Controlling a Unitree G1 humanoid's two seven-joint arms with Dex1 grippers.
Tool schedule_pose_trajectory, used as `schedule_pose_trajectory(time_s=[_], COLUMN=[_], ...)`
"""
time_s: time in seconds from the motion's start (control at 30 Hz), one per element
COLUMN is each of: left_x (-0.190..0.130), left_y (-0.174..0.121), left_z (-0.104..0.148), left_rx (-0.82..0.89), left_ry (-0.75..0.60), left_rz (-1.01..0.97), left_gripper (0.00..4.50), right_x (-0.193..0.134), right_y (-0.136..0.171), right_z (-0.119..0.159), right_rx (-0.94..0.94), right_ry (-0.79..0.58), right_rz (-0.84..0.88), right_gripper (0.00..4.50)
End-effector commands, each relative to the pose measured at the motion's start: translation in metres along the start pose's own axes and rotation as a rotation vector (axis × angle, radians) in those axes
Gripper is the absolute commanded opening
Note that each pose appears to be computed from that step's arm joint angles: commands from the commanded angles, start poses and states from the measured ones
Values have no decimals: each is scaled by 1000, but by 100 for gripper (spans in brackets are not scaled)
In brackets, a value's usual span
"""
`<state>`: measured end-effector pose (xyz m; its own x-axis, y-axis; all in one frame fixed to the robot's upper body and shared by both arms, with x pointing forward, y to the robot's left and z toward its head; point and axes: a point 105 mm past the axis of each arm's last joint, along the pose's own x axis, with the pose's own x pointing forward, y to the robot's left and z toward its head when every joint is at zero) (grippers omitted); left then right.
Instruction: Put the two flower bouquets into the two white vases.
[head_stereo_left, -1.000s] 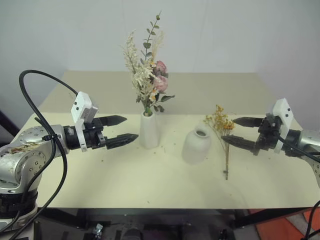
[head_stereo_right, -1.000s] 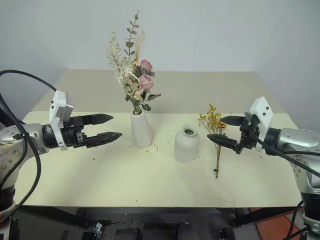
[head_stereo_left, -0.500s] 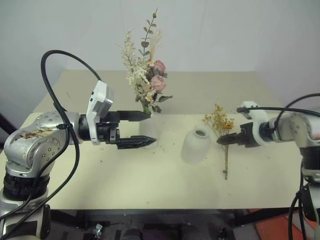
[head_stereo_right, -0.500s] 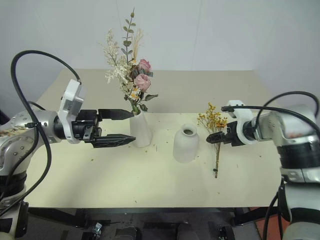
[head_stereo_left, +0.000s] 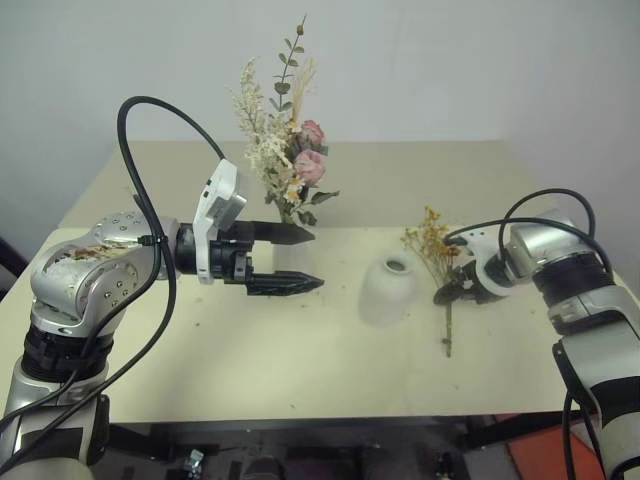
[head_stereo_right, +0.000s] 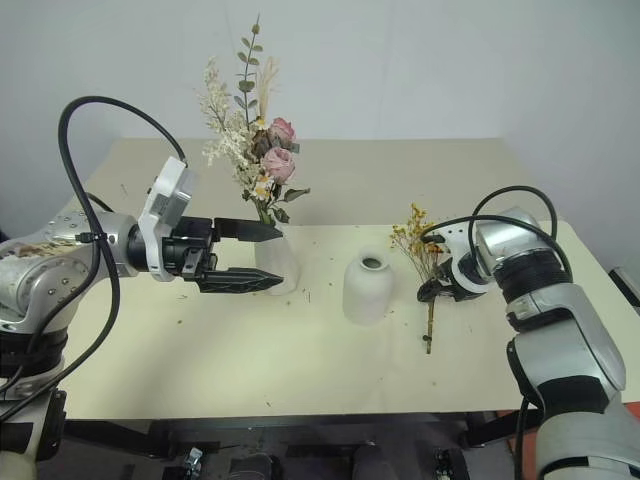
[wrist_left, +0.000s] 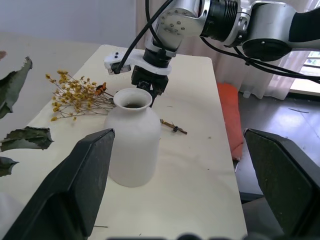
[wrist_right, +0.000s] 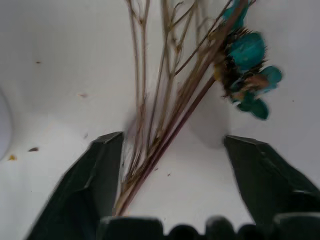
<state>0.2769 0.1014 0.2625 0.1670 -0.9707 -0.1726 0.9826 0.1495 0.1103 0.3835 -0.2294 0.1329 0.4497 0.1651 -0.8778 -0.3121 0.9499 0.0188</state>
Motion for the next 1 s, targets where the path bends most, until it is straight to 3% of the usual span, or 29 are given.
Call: schedule_pose_trajectory(time_s=[0.03, 0.27, 0.3, 0.4, 0.5, 0.67, 0.83, 1.0], left_x=[-3, -3, -3, -3, -4, -7, -9, -12], left_y=[-3, -1, -1, 2, 5, 9, 12, 16], left_z=[8, 8, 8, 8, 7, 5, 5, 3], left_rx=[53, 55, 55, 51, 36, 22, 30, 42], left_ry=[-14, -7, -7, -6, -7, -3, 0, 1], left_rz=[15, 31, 33, 36, 36, 28, 16, 30], left_gripper=[450, 450, 450, 450, 450, 450, 450, 450], right_x=[-6, -12, -15, -24, -42, -111, -169, -203], right_y=[-1, -10, -12, -18, -29, -25, -3, 41], right_z=[12, 21, 23, 30, 50, 96, 97, 83], right_rx=[-33, 10, 34, 139, 207, 113, 76, -118], right_ry=[-48, -111, -135, -210, -389, -936, -1297, -1420], right_rz=[3, -18, -21, -16, -48, -27, 185, 390], right_gripper=[260, 15, 3, 3, 3, 3, 3, 3])
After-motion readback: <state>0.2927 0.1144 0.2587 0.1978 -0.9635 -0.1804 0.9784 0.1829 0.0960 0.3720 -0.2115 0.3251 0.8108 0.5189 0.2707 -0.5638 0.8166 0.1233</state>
